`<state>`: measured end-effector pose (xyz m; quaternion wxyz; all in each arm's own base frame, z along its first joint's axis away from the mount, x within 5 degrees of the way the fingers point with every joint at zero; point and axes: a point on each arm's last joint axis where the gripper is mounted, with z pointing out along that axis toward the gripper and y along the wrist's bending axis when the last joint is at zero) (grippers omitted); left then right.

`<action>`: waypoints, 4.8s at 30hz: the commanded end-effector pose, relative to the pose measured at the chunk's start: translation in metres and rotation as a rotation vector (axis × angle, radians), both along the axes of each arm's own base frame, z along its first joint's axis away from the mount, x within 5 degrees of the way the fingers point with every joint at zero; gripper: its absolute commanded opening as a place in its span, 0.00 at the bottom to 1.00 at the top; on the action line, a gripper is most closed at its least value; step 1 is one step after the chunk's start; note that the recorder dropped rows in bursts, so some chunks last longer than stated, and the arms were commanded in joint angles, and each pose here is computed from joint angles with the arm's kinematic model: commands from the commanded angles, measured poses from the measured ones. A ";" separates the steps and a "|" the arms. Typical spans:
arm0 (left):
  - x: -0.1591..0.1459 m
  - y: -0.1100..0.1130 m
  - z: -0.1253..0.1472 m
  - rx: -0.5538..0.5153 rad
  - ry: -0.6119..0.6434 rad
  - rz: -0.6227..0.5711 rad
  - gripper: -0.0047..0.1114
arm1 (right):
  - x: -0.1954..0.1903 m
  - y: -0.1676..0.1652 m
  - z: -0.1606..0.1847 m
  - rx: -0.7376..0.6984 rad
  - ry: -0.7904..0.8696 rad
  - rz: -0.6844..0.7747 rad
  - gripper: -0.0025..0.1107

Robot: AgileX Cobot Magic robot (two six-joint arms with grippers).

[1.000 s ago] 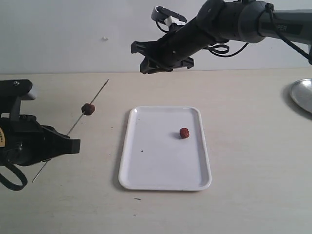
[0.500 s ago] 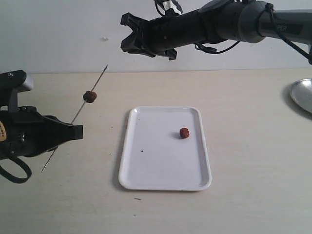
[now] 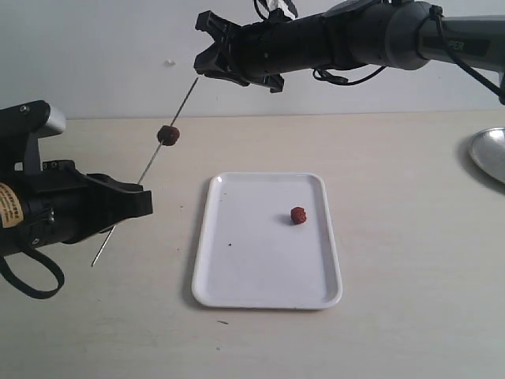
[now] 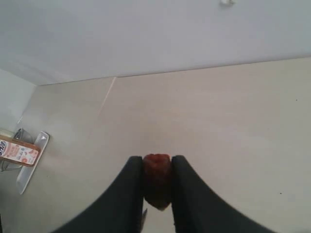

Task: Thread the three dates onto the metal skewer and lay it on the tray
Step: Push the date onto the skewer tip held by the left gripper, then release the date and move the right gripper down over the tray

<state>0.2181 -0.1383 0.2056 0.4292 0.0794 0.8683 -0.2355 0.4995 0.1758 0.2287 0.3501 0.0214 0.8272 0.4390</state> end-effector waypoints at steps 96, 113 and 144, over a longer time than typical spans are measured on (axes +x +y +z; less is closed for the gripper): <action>0.050 0.000 -0.016 0.170 0.005 -0.025 0.04 | -0.017 -0.029 0.036 -0.376 -0.203 0.214 0.60; -0.026 0.036 0.004 0.218 -0.127 -0.097 0.04 | -0.062 -0.061 0.018 -0.992 0.000 0.750 0.56; -0.048 0.047 0.003 0.233 -0.165 -0.114 0.04 | -0.072 -0.042 -0.077 -1.342 -0.269 1.252 0.56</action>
